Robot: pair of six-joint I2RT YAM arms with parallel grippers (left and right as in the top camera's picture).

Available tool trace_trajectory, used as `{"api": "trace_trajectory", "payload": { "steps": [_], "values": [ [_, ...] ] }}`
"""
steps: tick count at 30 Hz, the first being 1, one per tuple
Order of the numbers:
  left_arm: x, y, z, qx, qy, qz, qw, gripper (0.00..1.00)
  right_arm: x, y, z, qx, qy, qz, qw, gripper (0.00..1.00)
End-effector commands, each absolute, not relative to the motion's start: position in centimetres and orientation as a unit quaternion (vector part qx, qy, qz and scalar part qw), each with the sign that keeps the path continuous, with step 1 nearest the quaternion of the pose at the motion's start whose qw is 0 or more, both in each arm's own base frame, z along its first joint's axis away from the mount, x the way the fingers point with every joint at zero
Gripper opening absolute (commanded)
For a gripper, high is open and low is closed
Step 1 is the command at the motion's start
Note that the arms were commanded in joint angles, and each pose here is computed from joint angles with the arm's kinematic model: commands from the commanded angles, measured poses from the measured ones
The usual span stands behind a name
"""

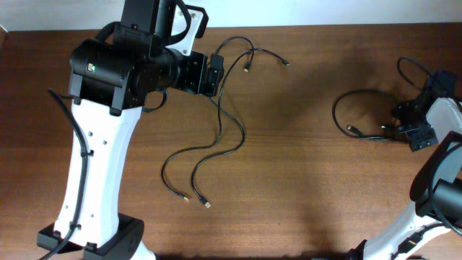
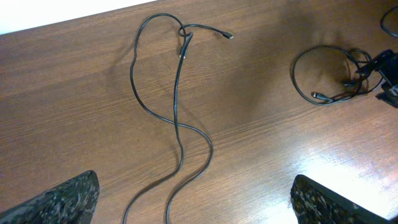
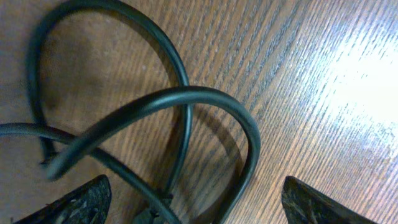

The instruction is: Untangle cables

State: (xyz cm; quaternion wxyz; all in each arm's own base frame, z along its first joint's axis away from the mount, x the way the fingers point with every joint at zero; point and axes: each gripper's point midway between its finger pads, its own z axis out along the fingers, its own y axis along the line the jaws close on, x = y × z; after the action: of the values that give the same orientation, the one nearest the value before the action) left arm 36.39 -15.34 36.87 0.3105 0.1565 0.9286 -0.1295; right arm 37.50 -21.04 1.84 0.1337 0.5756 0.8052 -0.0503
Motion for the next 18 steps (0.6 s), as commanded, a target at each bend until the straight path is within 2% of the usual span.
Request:
{"api": "trace_trajectory", "payload": {
  "steps": [1, 2, 3, 10, 13, 15, 17, 18],
  "values": [
    [36.3, -15.2, 37.2, 0.156, 0.927, -0.127, 0.315, 0.99, 36.9, -20.6, 0.4, 0.572, 0.811, -0.057, 0.114, 0.82],
    [36.3, -15.2, 37.1, 0.156, 0.928, -0.127, 0.315, 0.99, 36.8, -20.6, 0.3, 0.572, 0.811, -0.057, 0.111, 0.62],
    [36.3, -15.2, 37.1, 0.156, 0.928, -0.127, 0.314, 0.99, 36.8, -20.5, 0.2, 0.571, 0.811, -0.055, 0.11, 0.04],
    [36.3, -15.2, 37.1, 0.156, 0.928, -0.127, 0.314, 0.99, 36.7, -18.7, 0.4, 0.569, 0.818, -0.012, 0.087, 0.04],
    [36.2, -15.2, 37.1, 0.156, 0.928, -0.126, 0.314, 0.99, 38.1, -17.2, 3.5, 0.558, 0.82, 0.045, 0.115, 0.04],
    [36.2, -15.2, 37.1, 0.156, 0.928, -0.126, 0.314, 0.99, 38.5, -18.2, 6.7, 0.548, 0.82, 0.027, 0.164, 0.04],
    [36.2, -15.2, 37.1, 0.156, 0.928, -0.126, 0.313, 0.99, 37.8, -19.3, 6.8, 0.553, 0.816, -0.011, 0.167, 0.04],
    [36.2, -15.2, 37.1, 0.156, 0.928, -0.127, 0.313, 0.99, 37.4, -19.5, 6.5, 0.551, 0.818, -0.023, 0.16, 0.09]
  ]
}}
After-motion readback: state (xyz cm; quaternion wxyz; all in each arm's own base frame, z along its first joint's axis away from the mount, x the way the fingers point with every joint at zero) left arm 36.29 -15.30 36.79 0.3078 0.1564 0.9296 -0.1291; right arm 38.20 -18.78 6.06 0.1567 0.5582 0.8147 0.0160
